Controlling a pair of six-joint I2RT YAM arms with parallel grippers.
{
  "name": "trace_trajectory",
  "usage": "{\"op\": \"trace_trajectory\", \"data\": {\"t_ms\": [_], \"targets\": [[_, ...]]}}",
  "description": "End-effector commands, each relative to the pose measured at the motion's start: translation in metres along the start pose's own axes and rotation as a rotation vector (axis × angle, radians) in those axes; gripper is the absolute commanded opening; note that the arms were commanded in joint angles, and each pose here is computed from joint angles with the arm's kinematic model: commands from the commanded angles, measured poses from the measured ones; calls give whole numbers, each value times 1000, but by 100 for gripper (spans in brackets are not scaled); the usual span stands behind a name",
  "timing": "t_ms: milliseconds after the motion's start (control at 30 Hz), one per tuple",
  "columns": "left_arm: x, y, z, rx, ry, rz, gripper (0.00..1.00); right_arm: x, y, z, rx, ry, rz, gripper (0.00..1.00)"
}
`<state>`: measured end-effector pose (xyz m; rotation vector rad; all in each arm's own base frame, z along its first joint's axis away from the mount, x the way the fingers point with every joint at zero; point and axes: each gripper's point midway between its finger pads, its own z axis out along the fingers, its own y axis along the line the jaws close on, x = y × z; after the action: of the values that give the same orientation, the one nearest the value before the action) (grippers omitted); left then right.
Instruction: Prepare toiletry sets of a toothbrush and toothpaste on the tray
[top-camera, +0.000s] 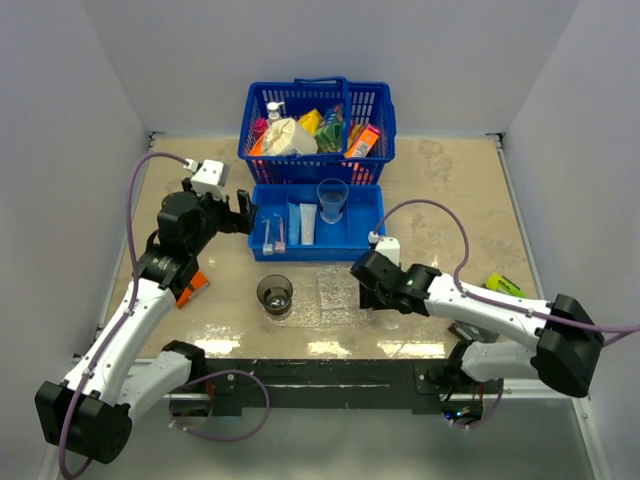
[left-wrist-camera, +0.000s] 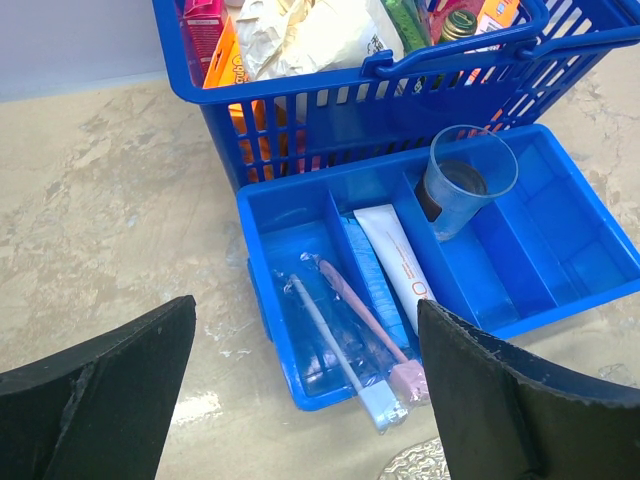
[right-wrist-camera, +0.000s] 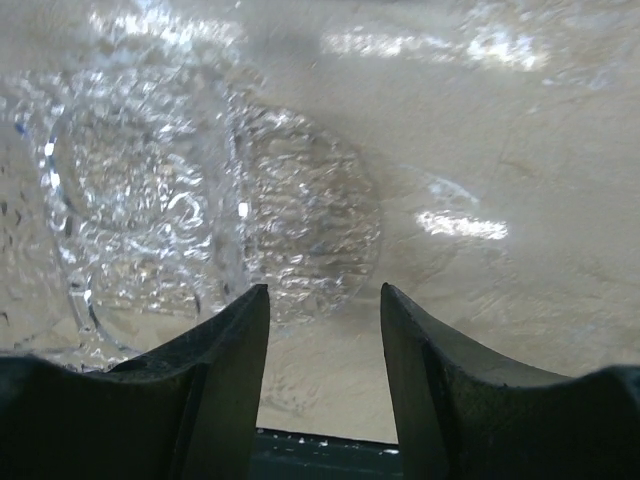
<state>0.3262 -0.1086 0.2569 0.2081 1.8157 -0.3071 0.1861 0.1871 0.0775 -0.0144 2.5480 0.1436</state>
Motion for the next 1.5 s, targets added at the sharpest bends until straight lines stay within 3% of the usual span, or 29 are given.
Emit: {"op": "trace_trajectory", "data": {"t_ms": [0,400,500,667,1000,1167,1467], "targets": [[-6,-2,-1,9,-31,7,96,8,29,-1,-49,-3,-5,51],[-8,-2,-2,8,-37,7,96,11,40,-28,-69,-1,-39,52],[-6,-3,-1,10,-32,6,96,-9,30,-45,-44,-60,-57,53],[-8,-4,-2,15,-38,6,96,-48,53,-69,-137,-145,-164,55],[-8,-1,-2,0,-38,12,96,-105,78,-39,-322,-157,-305,51],[-8,-1,-2,-2,-38,13,96,-102,90,-32,-388,-140,-434,51],[-5,-4,1,16,-27,9,96,-86,83,-4,-334,-52,-558,50]]}}
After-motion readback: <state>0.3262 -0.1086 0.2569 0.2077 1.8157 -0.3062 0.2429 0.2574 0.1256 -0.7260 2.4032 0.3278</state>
